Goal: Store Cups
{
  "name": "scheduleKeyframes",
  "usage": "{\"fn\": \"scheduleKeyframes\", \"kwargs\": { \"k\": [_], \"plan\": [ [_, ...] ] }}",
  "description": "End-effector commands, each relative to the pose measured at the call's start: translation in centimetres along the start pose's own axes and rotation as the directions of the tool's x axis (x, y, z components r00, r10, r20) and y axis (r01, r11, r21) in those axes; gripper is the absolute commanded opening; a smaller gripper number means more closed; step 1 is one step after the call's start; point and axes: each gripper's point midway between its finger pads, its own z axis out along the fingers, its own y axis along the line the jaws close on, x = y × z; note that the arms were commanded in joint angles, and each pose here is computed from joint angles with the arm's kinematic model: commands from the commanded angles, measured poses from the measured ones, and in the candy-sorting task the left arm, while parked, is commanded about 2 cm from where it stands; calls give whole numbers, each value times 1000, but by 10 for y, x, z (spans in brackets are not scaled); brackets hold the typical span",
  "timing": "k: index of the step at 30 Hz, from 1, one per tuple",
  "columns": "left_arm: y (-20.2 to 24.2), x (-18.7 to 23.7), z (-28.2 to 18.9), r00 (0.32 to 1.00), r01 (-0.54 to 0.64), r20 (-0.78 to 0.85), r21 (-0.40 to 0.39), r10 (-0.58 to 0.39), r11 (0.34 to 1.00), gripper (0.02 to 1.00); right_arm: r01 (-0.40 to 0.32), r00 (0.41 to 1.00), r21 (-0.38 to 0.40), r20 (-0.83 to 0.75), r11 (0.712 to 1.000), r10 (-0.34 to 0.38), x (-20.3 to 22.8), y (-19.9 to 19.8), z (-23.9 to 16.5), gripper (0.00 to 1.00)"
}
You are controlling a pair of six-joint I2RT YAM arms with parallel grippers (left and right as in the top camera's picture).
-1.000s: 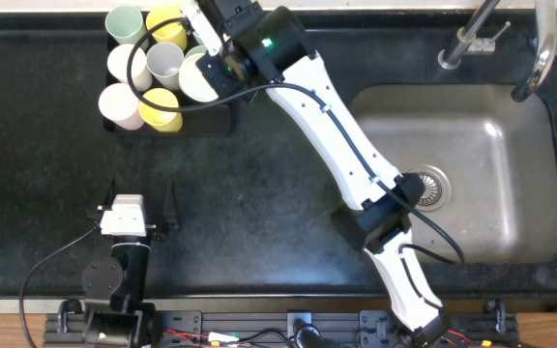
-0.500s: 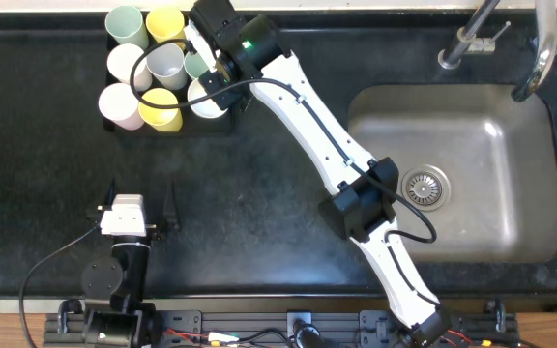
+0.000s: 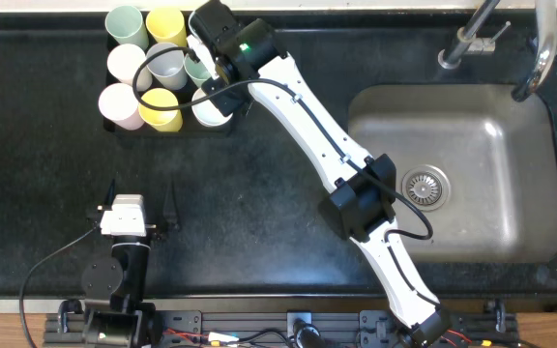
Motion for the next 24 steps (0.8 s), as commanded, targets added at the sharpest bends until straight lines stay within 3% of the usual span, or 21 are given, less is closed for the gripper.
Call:
{"fn": "scheduleKeyframes", "kwargs": {
  "k": [1, 24],
  "plan": [
    [-1, -1, -1, 1000, -19, 7, 6, 19, 1000, 998, 2, 1000, -12, -1, 1000, -2, -1, -1, 6, 42],
    [-1, -1, -1, 1000, -19, 7, 6, 19, 1000, 998, -20, 999, -44, -45, 999, 18, 7, -7, 36, 45]
  ]
}}
